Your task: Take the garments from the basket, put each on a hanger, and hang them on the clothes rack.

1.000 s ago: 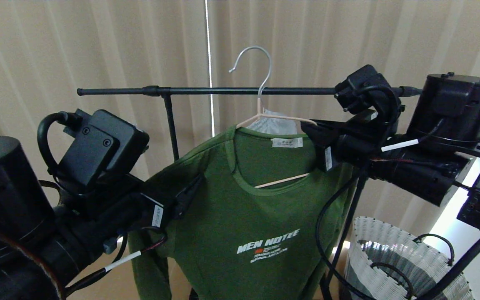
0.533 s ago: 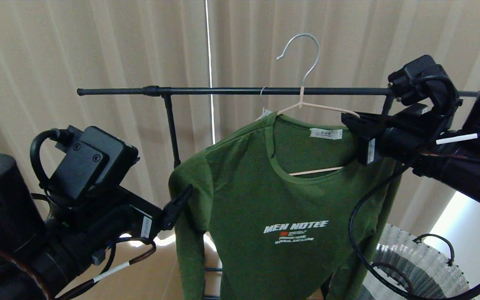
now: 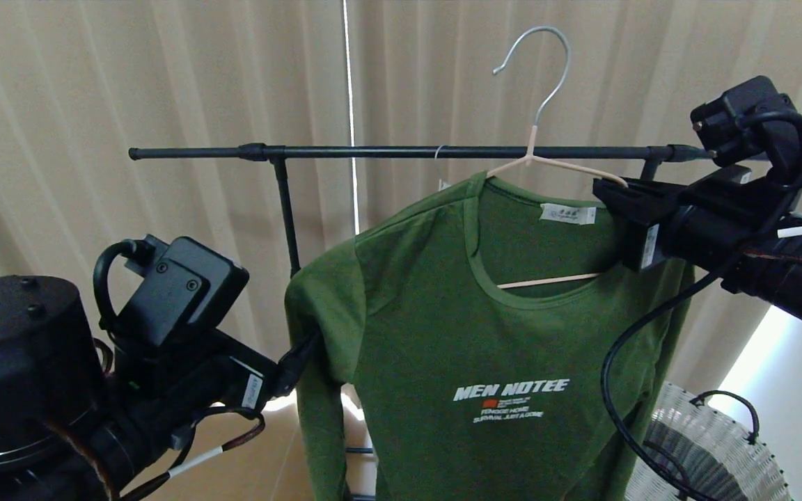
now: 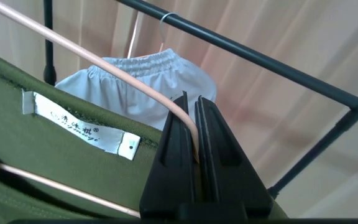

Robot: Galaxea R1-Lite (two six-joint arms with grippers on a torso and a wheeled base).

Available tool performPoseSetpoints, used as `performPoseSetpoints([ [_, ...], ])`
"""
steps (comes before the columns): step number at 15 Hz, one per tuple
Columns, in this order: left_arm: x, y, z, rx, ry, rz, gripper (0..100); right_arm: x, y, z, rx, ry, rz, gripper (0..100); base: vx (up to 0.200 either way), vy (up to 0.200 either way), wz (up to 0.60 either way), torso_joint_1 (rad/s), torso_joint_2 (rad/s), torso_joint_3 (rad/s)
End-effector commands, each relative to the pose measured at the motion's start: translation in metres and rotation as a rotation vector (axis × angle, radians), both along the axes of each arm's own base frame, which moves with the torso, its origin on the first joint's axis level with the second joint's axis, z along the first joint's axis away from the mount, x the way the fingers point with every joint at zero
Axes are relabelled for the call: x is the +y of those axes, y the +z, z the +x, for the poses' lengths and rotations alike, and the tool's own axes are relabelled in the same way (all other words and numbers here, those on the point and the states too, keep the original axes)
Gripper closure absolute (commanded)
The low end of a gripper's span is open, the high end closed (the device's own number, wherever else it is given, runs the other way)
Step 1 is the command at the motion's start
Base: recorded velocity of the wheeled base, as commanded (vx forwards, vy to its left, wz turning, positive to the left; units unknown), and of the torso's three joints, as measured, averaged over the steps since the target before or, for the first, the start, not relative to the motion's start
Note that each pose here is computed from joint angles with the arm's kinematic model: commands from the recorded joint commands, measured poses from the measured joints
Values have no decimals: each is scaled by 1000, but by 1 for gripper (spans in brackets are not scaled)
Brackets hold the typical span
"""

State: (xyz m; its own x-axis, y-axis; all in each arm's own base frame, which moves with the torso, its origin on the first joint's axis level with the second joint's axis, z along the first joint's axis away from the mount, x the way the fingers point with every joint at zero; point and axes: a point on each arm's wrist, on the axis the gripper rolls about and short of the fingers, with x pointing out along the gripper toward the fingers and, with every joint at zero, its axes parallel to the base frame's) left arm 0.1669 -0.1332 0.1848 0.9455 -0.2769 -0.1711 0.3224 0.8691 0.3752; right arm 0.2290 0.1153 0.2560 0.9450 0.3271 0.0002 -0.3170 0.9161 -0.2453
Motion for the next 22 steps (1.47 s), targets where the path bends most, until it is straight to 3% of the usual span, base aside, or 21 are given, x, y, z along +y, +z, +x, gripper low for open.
performPoseSetpoints([
  [1,-3,-7,5,15,4,11,0,-1,1,-4,-5,6,2,100,0,0,0,0,0,0],
  [2,-2,-7,6,14,15,-5,0,-1,1,-4,-5,4,2,100,0,0,0,0,0,0],
  [3,0,-8,5,19,19,-7,100,-1,2,-4,-7,4,3,100,0,0,0,0,0,0],
  [8,24,-26,8,44,119,20,100,-3,3,-5,-11,-5,5,100,0,0,0,0,0,0],
  [16,29,-30,5,16,129,-3,100,-13,4,-1,-14,-46,6,100,0,0,0,0,0,0],
  [17,29,-30,5,17,129,-5,0,-13,4,-1,-12,-46,5,100,0,0,0,0,0,0],
  [22,31,-27,0,3,123,-21,0,-23,1,-5,-5,-102,-2,100,0,0,0,0,0,0],
])
